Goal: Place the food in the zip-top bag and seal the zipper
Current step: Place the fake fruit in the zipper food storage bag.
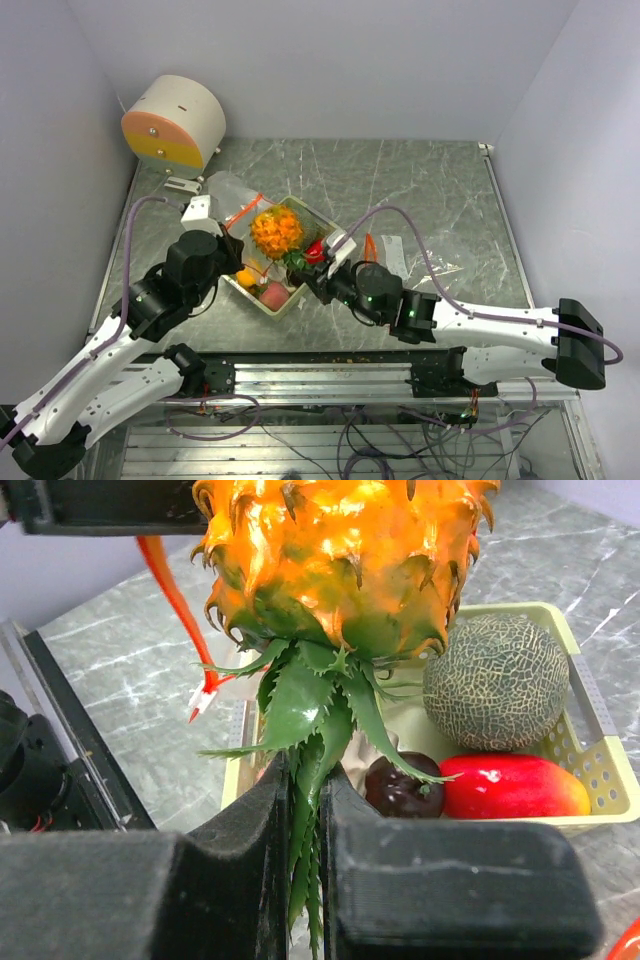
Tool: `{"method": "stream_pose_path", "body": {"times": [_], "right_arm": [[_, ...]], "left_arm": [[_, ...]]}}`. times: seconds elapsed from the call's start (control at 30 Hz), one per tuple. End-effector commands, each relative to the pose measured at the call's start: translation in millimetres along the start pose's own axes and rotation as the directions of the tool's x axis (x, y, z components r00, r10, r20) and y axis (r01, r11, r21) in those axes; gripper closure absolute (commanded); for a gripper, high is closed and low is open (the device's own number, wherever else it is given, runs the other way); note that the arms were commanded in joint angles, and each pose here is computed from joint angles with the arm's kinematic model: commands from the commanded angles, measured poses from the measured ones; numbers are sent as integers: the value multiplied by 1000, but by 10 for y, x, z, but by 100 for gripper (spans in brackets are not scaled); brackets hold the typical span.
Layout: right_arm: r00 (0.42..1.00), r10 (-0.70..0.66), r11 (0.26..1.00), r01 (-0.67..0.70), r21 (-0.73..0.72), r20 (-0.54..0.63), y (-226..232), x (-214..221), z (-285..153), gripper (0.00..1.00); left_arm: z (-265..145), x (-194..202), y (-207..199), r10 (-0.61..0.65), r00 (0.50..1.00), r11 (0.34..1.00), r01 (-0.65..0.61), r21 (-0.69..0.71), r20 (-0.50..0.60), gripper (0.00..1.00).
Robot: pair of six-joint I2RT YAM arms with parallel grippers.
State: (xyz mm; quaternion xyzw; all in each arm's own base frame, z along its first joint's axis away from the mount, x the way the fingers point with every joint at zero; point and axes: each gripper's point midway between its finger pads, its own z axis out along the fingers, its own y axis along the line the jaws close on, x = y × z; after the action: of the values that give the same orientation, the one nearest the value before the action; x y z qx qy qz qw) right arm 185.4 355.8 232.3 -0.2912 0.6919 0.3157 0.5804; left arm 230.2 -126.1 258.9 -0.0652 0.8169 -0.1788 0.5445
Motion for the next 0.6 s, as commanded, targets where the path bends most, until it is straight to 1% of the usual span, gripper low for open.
{"method": "stream_pose_path", "body": {"times": [0.0, 0.1, 0.2, 0.37, 0.47, 0.57], "right_arm": [[996, -79, 994, 75, 81, 46, 23, -152, -107, 100], [993, -51, 999, 51, 5, 110, 178, -313, -233, 100], [984, -17, 999, 22, -30, 179, 210, -491, -359, 100], [953, 58, 989, -16, -144, 296, 334, -769, -573, 100], [945, 75, 979, -9, -202, 319, 434, -836, -611, 100], [947, 76, 965, 10, -263, 313, 567, -836, -594, 100]], "left_arm": [[3, -104, -59, -6, 1000, 1000, 6, 19, 28, 93], [37, -45, -35, -6, 1000, 1000, 6, 10, 19, 93], [58, -13, -36, -8, 1000, 1000, 8, 10, 14, 93], [64, -3, -39, -10, 1000, 1000, 10, 12, 12, 93], [60, -10, -52, -14, 1000, 1000, 13, 18, 13, 93], [56, -12, -64, -16, 1000, 1000, 16, 24, 12, 93]]}}
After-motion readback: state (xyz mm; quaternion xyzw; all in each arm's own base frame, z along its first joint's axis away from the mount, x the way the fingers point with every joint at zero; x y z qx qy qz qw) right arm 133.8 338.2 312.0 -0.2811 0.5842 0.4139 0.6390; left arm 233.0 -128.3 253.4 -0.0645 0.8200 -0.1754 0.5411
